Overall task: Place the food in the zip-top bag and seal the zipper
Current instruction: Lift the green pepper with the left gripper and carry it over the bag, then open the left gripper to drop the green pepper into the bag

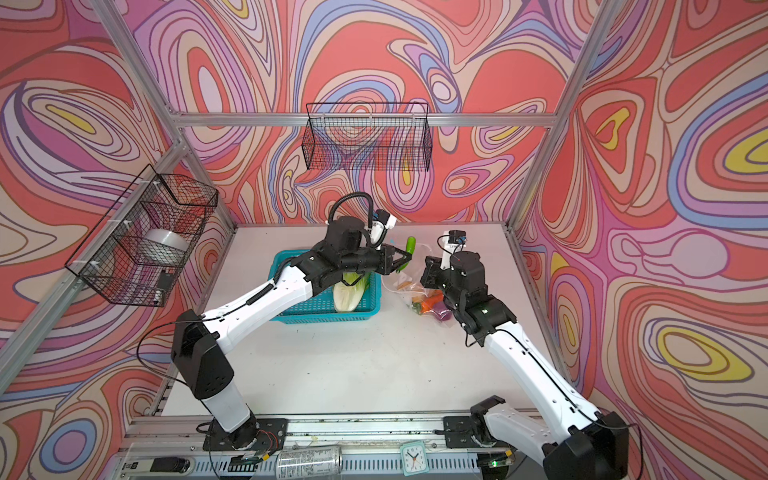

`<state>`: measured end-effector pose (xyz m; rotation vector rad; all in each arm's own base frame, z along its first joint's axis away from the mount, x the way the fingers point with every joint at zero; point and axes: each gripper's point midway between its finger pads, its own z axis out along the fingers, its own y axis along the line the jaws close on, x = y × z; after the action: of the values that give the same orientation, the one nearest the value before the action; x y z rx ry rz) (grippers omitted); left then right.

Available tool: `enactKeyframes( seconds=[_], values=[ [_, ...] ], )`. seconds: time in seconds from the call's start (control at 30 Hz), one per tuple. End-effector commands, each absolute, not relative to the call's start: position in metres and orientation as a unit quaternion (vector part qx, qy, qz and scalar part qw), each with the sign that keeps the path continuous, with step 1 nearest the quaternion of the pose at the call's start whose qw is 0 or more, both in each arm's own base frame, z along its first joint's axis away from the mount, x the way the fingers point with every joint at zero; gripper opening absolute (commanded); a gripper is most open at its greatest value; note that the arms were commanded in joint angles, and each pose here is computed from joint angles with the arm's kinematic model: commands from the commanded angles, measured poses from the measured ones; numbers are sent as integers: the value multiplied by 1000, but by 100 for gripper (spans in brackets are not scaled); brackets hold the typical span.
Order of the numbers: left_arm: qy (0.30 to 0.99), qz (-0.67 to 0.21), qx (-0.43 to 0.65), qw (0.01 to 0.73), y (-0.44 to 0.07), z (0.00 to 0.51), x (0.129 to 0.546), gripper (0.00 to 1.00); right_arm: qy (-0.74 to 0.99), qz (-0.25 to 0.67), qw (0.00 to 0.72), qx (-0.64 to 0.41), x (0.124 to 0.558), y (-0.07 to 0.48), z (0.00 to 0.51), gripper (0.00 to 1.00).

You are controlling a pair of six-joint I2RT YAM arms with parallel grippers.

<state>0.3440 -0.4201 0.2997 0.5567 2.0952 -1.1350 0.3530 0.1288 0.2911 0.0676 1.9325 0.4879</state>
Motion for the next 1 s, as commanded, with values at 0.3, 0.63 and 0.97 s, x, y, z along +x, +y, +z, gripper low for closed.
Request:
enactKeyframes(
  seconds=[0.3, 0.63, 0.97],
  values=[
    [886, -280, 186, 320, -407, 228, 364, 17, 797, 223, 560, 36, 351, 128, 310, 0],
    [878, -284, 182, 341, -403, 262, 365, 89, 801, 220, 555, 37, 352, 128, 306, 0],
    [873, -228, 141, 407, -301, 308, 380, 100, 802, 222, 553, 36, 352, 130, 305, 0]
  ],
)
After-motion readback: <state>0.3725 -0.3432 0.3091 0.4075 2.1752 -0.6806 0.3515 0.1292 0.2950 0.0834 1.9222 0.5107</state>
